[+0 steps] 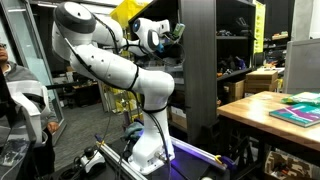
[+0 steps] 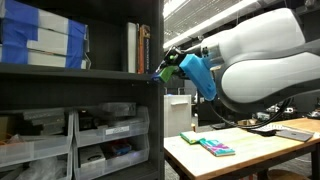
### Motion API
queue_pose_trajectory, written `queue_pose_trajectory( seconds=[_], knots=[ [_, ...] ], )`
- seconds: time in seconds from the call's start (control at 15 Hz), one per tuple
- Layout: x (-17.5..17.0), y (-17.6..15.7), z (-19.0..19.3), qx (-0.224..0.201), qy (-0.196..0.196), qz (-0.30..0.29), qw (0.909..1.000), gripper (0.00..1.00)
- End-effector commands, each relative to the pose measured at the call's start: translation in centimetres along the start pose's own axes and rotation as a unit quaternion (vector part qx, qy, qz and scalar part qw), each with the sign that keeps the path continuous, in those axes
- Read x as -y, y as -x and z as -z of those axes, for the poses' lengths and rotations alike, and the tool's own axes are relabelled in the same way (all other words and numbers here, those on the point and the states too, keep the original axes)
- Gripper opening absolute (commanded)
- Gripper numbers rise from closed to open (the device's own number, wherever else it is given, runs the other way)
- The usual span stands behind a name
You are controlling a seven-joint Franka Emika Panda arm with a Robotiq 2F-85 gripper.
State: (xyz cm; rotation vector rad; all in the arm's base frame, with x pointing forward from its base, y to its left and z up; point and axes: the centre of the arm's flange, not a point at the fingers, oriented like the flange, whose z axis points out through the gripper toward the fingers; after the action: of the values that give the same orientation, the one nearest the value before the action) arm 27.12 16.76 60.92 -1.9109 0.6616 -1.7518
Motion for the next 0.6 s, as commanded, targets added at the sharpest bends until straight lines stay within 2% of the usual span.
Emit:
queue_pose_trajectory(
  seconds=[0.0, 0.27, 0.53],
  knots=[
    [-1.2, -0.9, 0.3, -0.022, 0.026, -0.004, 0.9994, 0.12],
    [-2.0, -2.1, -0.6, -0.030, 0.049, -0.007, 0.9983, 0.12],
    [-2.8, -2.8, -2.0, -0.024, 0.049, -0.027, 0.9981, 0.12]
  ],
)
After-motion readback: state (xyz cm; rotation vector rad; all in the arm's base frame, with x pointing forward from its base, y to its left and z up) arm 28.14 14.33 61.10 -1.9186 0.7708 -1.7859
